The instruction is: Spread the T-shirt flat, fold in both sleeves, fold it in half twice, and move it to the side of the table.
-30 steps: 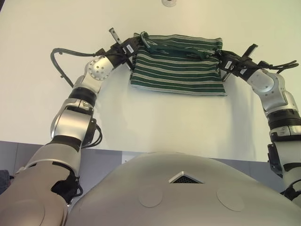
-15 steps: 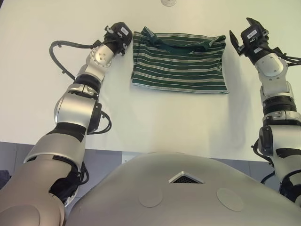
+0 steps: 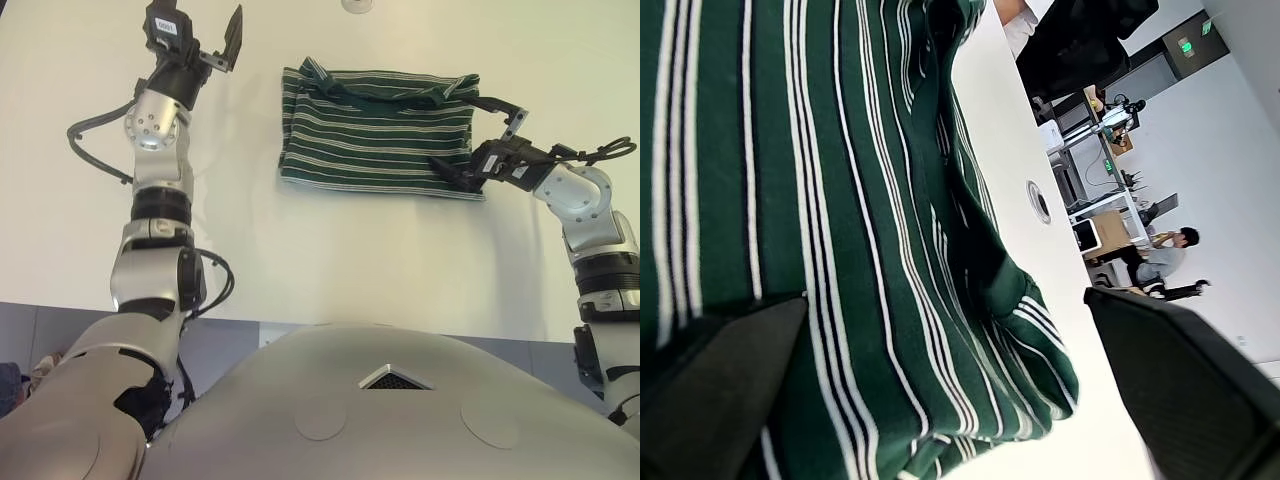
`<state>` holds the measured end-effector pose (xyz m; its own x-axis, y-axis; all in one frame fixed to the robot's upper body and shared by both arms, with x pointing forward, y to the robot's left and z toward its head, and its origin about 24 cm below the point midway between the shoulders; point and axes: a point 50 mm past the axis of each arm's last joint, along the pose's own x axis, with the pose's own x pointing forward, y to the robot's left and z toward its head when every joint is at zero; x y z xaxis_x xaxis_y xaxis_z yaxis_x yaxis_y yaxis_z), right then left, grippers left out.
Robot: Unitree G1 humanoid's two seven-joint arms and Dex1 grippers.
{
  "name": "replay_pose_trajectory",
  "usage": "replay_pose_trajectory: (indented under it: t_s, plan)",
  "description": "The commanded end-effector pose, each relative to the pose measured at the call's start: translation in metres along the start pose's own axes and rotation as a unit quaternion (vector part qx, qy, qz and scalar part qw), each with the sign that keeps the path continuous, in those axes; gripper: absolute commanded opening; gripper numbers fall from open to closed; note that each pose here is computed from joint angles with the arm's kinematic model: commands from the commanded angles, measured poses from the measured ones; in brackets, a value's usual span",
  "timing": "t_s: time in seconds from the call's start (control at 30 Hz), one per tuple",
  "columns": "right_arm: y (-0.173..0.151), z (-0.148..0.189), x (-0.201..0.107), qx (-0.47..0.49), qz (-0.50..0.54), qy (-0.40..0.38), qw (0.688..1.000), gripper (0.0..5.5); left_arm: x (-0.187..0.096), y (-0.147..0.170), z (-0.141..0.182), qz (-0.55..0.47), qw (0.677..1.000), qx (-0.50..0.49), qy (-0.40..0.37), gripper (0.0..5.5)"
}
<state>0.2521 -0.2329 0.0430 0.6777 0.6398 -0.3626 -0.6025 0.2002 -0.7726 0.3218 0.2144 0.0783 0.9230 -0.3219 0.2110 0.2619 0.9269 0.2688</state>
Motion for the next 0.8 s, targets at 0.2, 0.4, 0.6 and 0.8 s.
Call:
replay_pose_trajectory:
  t_s: [0.2,0.4,0.6,0.8]
  plan:
    - [0.065,0.102,-0.052,0.088,0.276,-0.232,0.929,5.16,-0.035,0.016,0.042,0.025,0.997,0.005,-0.071,4.56]
    - [0.003,0.124,-0.046,0.148,0.118,-0.303,0.934,5.16,-0.037,0.007,0.045,0.013,0.997,0.010,-0.074,4.56]
    - [-0.025,0.121,-0.001,0.121,-0.025,-0.266,0.956,5.16,-0.039,0.004,0.040,0.020,0.997,0.007,-0.068,4.56]
    - [0.008,0.125,0.066,0.061,0.030,-0.229,0.971,5.16,-0.040,-0.004,0.035,0.019,0.998,0.002,-0.063,4.56]
